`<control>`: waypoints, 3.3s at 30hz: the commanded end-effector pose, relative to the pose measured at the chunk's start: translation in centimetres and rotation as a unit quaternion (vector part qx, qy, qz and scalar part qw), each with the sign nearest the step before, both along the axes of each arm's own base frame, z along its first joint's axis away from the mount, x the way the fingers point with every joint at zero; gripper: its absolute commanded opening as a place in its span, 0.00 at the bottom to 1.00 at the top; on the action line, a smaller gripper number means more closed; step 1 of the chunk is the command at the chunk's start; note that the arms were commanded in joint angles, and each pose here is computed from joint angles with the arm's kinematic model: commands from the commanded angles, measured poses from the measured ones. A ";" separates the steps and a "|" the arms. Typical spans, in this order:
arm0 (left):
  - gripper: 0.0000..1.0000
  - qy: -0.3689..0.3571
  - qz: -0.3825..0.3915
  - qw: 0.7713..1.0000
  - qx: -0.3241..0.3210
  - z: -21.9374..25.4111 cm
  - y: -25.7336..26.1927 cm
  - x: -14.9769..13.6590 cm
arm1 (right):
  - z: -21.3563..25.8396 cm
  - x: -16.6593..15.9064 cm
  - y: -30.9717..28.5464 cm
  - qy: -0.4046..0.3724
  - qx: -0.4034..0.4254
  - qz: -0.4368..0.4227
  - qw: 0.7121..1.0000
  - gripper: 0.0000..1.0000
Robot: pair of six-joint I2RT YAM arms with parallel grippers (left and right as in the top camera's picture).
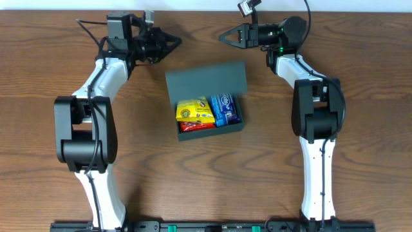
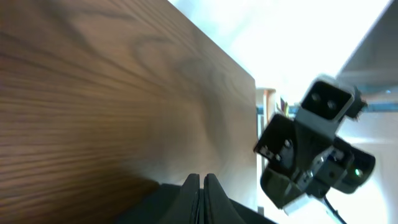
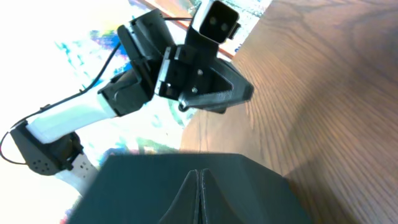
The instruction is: Pack container
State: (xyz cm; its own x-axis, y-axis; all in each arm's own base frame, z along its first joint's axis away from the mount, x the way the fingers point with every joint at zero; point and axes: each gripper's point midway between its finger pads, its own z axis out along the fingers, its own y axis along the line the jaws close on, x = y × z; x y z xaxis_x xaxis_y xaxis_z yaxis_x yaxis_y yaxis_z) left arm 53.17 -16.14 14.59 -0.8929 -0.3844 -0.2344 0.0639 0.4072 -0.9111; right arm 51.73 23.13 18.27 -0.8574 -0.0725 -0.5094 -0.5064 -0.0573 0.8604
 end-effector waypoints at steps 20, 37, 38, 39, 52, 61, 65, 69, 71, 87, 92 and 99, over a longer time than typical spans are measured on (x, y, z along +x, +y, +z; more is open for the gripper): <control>0.06 0.014 0.088 0.988 0.130 -2.7 1.0 1.7 | -6.7 10.1 -4.6 0.133 -0.043 -0.267 0.954 0.02; 0.06 -0.084 -0.008 0.922 0.377 10.5 2.0 -1.0 | 7.2 8.0 -15.7 -0.029 -0.382 -0.408 0.829 0.02; 0.06 -0.075 -0.026 0.918 0.388 9.8 1.3 -1.9 | 7.6 6.2 -16.3 -0.027 -0.412 -0.399 0.818 0.02; 0.06 -0.067 -0.044 0.915 0.396 9.0 0.6 -2.6 | 8.1 5.0 -16.6 -0.031 -0.431 -0.391 0.813 0.02; 0.06 -0.019 -0.234 0.891 0.388 2.8 -5.3 -10.7 | 16.0 -11.9 -20.6 -0.030 -0.543 -0.397 0.739 0.02; 0.06 0.029 -0.298 0.889 0.346 -2.1 -7.2 -14.6 | 0.2 -19.2 -14.7 0.111 -0.481 -0.305 0.814 0.02; 0.06 0.052 -0.308 0.884 0.348 -3.1 -7.0 -15.8 | -6.4 -22.6 -12.5 0.162 -0.460 -0.270 0.830 0.02; 0.06 0.067 -0.317 0.876 0.358 -3.6 -6.9 -16.7 | -9.7 -24.2 -9.9 0.170 -0.443 -0.247 0.845 0.02; 0.06 0.066 -0.319 0.868 0.374 -3.9 -6.9 -16.9 | -10.2 -24.2 -8.5 0.156 -0.436 -0.242 0.853 0.02; 0.06 0.067 -0.310 0.854 0.413 -4.8 -6.7 -17.0 | -11.2 -21.8 -2.7 0.035 -0.442 -0.267 0.856 0.02; 0.06 -0.007 -0.270 0.871 0.411 1.0 -6.6 -16.2 | -6.6 -21.4 -3.6 0.046 -0.424 -0.275 0.862 0.02; 0.06 -0.129 -0.189 0.890 0.395 12.9 -4.6 -18.6 | 5.8 -21.9 -5.9 -0.092 -0.392 -0.324 0.856 0.01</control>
